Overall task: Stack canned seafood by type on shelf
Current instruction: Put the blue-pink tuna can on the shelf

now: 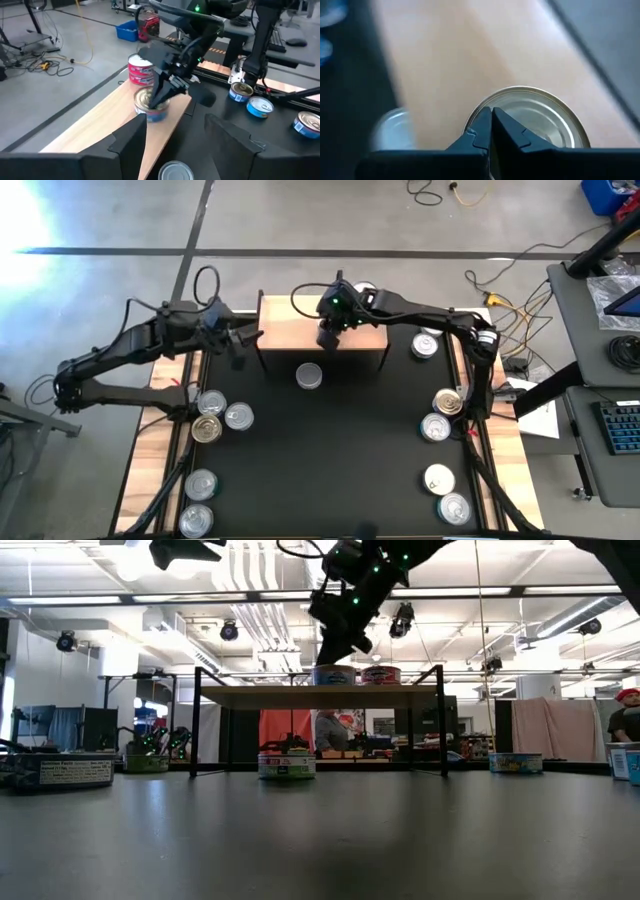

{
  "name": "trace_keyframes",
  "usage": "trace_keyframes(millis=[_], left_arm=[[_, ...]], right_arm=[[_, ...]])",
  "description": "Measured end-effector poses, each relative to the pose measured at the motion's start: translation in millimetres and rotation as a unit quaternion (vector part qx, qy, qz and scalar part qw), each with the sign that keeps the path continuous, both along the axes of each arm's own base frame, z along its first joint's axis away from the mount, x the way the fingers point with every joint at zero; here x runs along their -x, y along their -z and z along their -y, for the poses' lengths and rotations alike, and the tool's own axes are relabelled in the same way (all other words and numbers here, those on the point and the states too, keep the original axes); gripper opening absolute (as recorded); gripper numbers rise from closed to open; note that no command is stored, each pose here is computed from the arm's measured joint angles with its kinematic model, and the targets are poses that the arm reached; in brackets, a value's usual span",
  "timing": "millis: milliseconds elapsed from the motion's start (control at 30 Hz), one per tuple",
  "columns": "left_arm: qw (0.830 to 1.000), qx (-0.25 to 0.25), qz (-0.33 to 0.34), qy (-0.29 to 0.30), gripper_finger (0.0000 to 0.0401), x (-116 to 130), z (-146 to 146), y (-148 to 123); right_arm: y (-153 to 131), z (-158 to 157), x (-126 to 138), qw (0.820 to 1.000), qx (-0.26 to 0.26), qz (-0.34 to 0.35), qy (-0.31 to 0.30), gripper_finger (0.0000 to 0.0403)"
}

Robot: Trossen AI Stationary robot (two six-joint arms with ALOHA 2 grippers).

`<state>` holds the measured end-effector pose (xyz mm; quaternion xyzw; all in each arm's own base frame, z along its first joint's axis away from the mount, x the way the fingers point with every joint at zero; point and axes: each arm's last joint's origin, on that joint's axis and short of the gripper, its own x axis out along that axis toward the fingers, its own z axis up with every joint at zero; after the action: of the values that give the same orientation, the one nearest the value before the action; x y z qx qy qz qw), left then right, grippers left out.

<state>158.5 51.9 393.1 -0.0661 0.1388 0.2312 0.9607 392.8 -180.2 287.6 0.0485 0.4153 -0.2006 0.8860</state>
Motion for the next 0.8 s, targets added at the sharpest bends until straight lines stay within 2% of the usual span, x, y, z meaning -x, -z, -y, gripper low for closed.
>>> trace_keyframes(millis=[200,300,800], left_arm=[[1.0,0.015,0.007,-0.005,0.0184,3.8,1.3,1.4],[1.0,0.023,0.01,-0.006,0.0184,3.1,1.6,1.8],[0.999,0.031,0.037,0.014,0.0184,6.5,11.5,-10.3]], right_arm=[[-1.6,22.5,8.7,0.992,0.041,0.001,0.118,0.0009],[-3.3,33.6,13.5,0.989,0.041,0.009,0.143,0.0009],[-13.4,47.0,13.4,0.984,0.058,0.068,0.154,0.0009]])
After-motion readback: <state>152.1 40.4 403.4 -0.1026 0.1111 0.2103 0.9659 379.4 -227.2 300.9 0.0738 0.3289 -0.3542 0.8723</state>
